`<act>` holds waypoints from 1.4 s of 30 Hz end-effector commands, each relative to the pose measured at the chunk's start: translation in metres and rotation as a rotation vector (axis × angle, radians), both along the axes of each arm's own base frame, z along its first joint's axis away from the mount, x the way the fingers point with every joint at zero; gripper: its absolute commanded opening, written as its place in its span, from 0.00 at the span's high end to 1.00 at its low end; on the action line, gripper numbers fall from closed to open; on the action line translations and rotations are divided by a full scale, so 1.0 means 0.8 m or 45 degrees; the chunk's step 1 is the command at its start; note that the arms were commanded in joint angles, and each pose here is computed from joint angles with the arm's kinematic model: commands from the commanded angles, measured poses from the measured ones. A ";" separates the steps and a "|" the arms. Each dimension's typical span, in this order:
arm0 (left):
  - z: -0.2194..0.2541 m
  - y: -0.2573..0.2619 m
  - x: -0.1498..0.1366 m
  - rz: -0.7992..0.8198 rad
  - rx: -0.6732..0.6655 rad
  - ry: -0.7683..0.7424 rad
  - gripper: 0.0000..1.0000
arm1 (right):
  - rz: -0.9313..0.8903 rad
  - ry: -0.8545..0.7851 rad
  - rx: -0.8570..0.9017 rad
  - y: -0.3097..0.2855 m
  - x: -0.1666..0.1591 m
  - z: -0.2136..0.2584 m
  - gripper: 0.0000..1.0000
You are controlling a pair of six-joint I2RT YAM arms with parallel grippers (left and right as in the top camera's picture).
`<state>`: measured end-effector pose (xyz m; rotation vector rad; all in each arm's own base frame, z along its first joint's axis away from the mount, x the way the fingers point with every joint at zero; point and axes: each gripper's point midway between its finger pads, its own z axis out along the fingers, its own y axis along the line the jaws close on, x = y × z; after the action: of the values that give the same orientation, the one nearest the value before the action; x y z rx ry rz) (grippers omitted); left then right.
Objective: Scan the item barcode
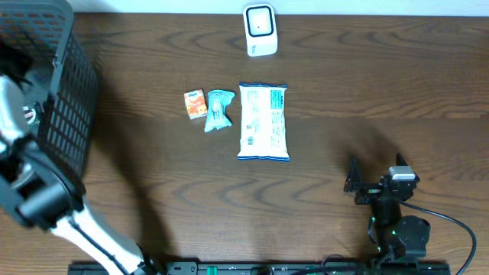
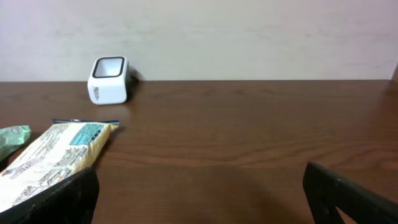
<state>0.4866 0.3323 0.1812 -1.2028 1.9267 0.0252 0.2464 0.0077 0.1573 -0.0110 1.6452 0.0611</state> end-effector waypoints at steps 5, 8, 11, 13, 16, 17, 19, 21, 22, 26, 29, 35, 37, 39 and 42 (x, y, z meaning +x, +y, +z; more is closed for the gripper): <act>0.278 -0.131 -0.067 -0.246 -0.082 -0.537 0.93 | -0.015 0.002 -0.001 -0.003 0.000 -0.001 0.01; 0.300 -0.205 -0.090 -0.438 -0.190 -0.541 0.93 | -0.015 0.002 -0.001 -0.003 0.000 -0.001 0.01; 0.278 -0.267 -0.098 -0.552 -0.272 -0.410 0.93 | -0.015 0.002 -0.001 -0.003 0.000 -0.001 0.01; 0.254 -0.307 -0.097 -0.638 -0.325 -0.310 0.93 | -0.015 0.002 -0.001 -0.003 0.000 -0.001 0.01; 0.197 -0.370 -0.096 -0.714 -0.398 -0.088 0.93 | -0.015 0.002 -0.001 -0.003 0.000 -0.001 0.01; 0.169 -0.388 -0.102 -0.709 -0.390 0.033 0.93 | -0.015 0.002 -0.001 -0.003 0.000 -0.001 0.01; 0.139 -0.401 -0.112 -0.686 -0.352 0.177 0.93 | -0.015 0.002 -0.001 -0.003 0.000 -0.001 0.01; 0.087 -0.425 -0.126 -0.582 -0.319 0.366 0.93 | -0.015 0.002 -0.001 -0.003 0.000 -0.001 0.01; 0.061 -0.433 -0.134 -0.461 -0.345 0.424 0.93 | -0.015 0.002 -0.001 -0.003 0.000 -0.001 0.01; 0.005 -0.432 -0.157 -0.178 -0.363 0.509 0.93 | -0.015 0.002 -0.001 -0.003 0.000 -0.001 0.01; -0.036 -0.438 -0.155 -0.189 -0.343 0.519 0.93 | -0.015 0.002 -0.001 -0.003 0.000 -0.001 0.01; -0.097 -0.459 -0.152 -0.118 -0.465 0.506 0.92 | -0.015 0.002 -0.001 -0.003 0.000 -0.001 0.01; -0.118 -0.480 -0.143 -0.175 -0.517 0.510 0.92 | -0.015 0.002 -0.002 -0.003 0.000 -0.001 0.01; -0.145 -0.505 -0.136 -0.232 -0.535 0.547 0.92 | -0.015 0.002 -0.002 -0.003 0.000 -0.001 0.01; -0.166 -0.528 -0.134 -0.282 -0.536 0.581 0.92 | -0.015 0.001 -0.001 -0.003 0.000 -0.001 0.01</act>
<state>0.3841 -0.0713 0.0671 -1.3304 2.4912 -0.2429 0.2464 0.0077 0.1573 -0.0110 1.6452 0.0611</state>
